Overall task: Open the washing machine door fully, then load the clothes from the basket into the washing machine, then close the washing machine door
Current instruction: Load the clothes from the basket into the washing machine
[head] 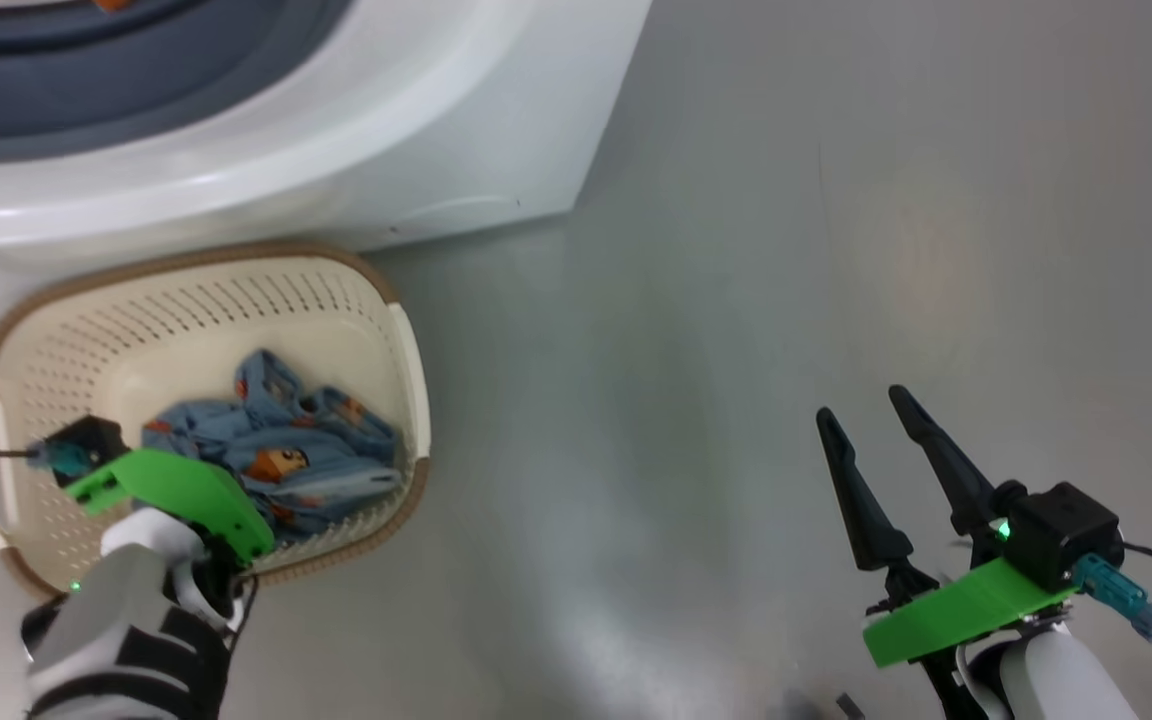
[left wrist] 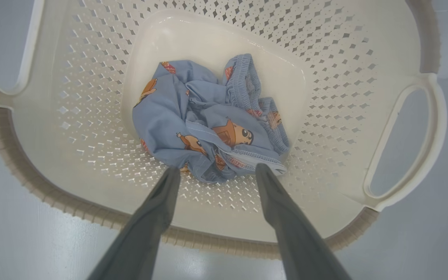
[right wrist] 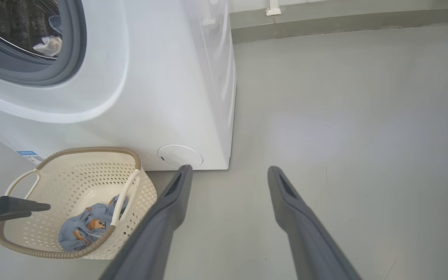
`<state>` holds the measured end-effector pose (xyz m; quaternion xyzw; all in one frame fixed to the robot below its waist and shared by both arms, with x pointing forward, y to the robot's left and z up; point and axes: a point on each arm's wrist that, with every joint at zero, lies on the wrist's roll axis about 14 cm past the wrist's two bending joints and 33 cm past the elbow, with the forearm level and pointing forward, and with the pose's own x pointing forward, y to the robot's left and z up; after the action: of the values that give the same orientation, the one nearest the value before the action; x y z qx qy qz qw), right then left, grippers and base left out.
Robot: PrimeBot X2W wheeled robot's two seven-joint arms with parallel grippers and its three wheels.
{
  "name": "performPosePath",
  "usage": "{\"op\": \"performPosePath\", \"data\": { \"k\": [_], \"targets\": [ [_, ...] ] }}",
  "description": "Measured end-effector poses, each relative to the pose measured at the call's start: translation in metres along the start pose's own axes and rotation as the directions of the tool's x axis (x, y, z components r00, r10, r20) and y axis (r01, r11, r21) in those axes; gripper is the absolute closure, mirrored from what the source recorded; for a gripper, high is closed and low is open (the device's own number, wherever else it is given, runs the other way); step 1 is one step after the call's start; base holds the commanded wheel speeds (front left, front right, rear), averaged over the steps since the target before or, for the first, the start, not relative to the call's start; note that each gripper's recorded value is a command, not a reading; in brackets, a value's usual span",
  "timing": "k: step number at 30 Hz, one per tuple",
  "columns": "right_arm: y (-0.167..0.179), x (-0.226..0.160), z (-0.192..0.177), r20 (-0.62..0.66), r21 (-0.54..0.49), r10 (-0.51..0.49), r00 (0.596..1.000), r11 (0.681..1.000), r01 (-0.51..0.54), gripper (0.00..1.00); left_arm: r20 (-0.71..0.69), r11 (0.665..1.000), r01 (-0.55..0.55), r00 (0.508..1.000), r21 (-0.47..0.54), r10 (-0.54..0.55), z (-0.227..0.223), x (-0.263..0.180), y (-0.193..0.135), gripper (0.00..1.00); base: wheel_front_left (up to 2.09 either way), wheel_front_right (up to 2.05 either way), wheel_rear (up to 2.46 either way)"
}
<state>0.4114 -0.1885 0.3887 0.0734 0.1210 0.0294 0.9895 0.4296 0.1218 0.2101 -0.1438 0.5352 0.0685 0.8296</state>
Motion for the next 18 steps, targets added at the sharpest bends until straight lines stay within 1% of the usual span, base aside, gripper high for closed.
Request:
{"op": "performPosePath", "data": {
  "k": [2, 13, 15, 18],
  "targets": [
    [-0.003, 0.006, -0.008, -0.021, 0.002, -0.005, 1.0, 1.0, 0.005, 0.0, -0.025, 1.0, -0.015, 1.0, -0.022, 0.015, -0.002, 0.013, 0.001, 0.0, 0.0, 0.0, 0.0],
    [-0.023, 0.011, -0.047, -0.127, -0.01, -0.054, 0.99, 0.999, 0.053, 0.0, -0.105, 0.999, -0.018, 0.994, -0.04, 0.013, -0.013, 0.058, -0.01, 0.0, 0.0, 0.0, 0.0],
    [-0.027, 0.014, -0.051, -0.136, 0.003, -0.064, 0.989, 0.998, 0.065, 0.0, -0.114, 0.999, -0.024, 0.993, -0.043, 0.019, -0.015, 0.066, -0.01, 0.0, 0.0, 0.0, 0.0],
    [-0.033, 0.018, -0.057, -0.148, -0.005, -0.075, 0.986, 0.997, 0.075, 0.0, -0.129, 0.997, -0.034, 0.991, -0.068, 0.025, -0.019, 0.077, -0.009, 0.0, 0.0, 0.0, 0.0]
  ]
}}
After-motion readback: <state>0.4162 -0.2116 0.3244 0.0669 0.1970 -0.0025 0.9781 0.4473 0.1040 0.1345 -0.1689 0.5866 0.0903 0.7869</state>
